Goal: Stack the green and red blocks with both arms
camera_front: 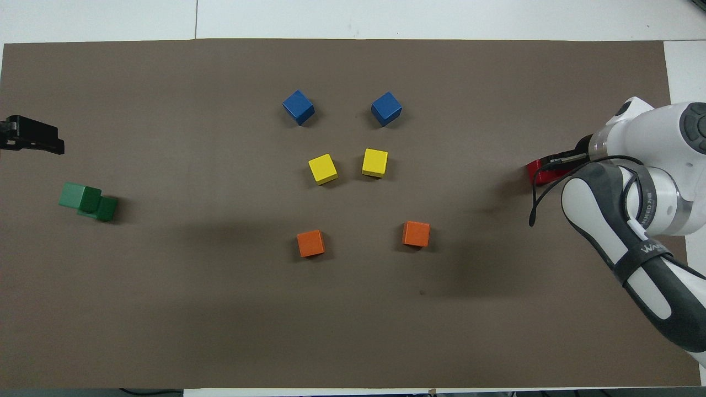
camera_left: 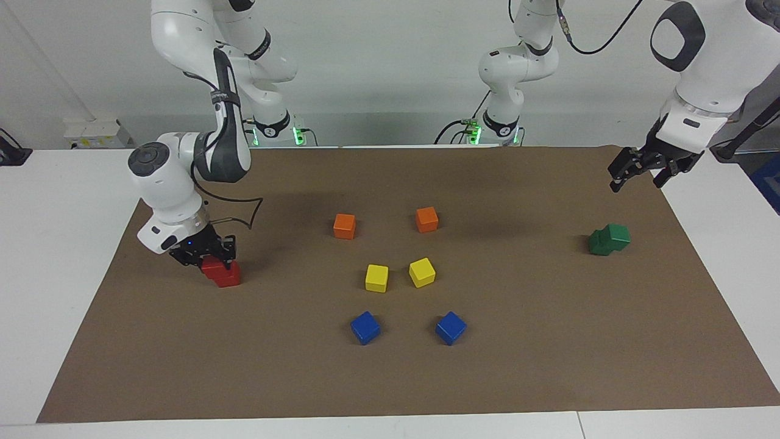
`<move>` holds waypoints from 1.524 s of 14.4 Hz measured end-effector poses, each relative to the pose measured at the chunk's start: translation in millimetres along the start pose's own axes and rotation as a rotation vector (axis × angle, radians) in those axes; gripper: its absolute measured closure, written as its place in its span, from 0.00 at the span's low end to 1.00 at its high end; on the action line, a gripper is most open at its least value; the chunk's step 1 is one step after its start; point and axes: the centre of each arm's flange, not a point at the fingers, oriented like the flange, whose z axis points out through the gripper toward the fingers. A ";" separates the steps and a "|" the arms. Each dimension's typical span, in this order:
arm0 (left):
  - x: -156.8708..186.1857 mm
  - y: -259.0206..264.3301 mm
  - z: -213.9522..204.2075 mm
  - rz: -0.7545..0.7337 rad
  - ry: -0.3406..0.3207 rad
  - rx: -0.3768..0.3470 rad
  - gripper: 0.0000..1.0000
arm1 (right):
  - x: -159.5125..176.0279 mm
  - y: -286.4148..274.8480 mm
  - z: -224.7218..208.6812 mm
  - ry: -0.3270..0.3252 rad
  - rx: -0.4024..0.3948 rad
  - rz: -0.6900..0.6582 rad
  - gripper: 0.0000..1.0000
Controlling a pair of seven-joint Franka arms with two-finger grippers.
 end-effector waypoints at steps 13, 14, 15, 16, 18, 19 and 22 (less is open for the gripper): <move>0.3 -0.8 -1.1 -0.007 0.006 0.013 0.00 | -1.1 -3.9 4.4 -0.008 0.002 -0.004 0.23; 0.3 -0.8 -1.1 -0.007 0.006 0.013 0.00 | -1.6 -4.1 6.0 -0.010 0.003 -0.004 0.10; 0.4 0.2 -1.1 -0.005 0.006 0.012 0.00 | -1.8 -4.2 7.1 -0.011 0.003 -0.004 0.01; 0.4 1.9 -1.1 -0.002 0.007 0.012 0.00 | -1.8 -4.3 7.6 -0.011 0.003 -0.005 0.00; 0.4 4.7 -1.2 0.003 0.007 0.011 0.00 | -1.7 -4.3 7.5 -0.011 0.003 -0.005 0.00; 0.4 5.4 -1.3 0.004 0.007 0.011 0.00 | -1.0 -4.2 6.7 -0.009 0.003 -0.005 0.00; -0.7 2.4 -2.9 -0.001 0.009 0.011 0.00 | 5.4 -3.3 -9.2 -0.028 0.006 -0.005 0.00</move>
